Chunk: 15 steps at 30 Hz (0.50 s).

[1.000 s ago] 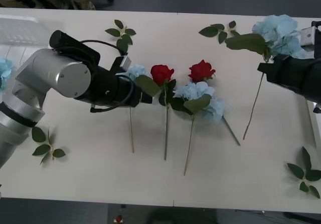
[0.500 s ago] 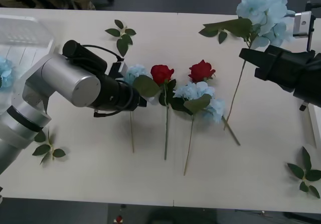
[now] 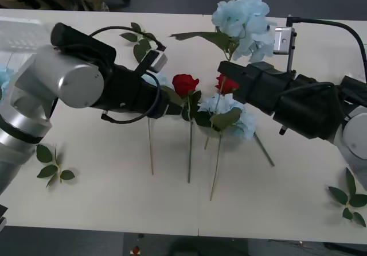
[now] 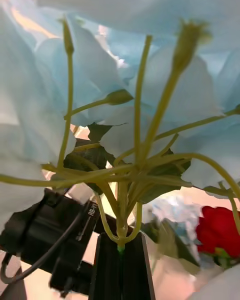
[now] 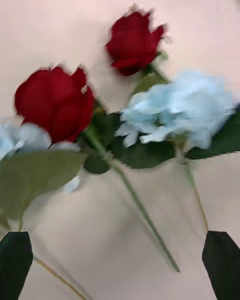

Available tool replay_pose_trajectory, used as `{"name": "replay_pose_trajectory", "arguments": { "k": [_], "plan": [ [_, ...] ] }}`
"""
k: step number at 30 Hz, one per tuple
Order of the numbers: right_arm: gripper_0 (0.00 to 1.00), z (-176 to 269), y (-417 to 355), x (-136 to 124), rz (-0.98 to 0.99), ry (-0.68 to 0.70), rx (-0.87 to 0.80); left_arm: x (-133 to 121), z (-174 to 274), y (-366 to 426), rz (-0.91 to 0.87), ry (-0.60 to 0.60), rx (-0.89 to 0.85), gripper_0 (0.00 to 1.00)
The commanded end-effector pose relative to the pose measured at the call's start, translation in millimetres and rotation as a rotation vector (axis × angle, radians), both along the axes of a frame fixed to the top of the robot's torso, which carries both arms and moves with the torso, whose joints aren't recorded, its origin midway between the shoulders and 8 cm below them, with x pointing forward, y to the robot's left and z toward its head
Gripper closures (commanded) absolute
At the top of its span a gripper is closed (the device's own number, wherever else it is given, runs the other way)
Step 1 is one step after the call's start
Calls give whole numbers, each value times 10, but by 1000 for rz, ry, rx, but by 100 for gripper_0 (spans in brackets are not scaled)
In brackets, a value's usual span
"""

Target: Put the red flowers into the right box and the blue flowers into the left box

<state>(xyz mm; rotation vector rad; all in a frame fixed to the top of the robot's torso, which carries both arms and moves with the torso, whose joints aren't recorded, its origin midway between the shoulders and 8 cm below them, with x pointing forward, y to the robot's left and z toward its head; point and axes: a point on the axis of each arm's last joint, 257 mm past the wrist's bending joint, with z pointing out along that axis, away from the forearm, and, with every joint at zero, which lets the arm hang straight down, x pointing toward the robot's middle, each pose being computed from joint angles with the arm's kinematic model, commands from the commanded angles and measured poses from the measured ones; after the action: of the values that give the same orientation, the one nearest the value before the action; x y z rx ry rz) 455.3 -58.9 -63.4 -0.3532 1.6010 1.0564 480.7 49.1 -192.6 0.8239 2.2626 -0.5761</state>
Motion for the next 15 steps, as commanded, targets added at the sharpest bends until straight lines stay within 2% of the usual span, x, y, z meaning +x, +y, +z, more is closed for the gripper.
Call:
{"name": "replay_pose_trajectory", "arguments": {
  "k": [1,8,15],
  "plan": [
    [100,231,129,-37,18,-82,-7,-146,269,51,-124,-52,-62,0],
    [100,283,322,-88,44,-93,24,-472,426,147,-376,-119,-58,0],
    [100,393,459,-141,75,-94,67,-606,515,31,-470,-123,-176,0]
  ]
}}
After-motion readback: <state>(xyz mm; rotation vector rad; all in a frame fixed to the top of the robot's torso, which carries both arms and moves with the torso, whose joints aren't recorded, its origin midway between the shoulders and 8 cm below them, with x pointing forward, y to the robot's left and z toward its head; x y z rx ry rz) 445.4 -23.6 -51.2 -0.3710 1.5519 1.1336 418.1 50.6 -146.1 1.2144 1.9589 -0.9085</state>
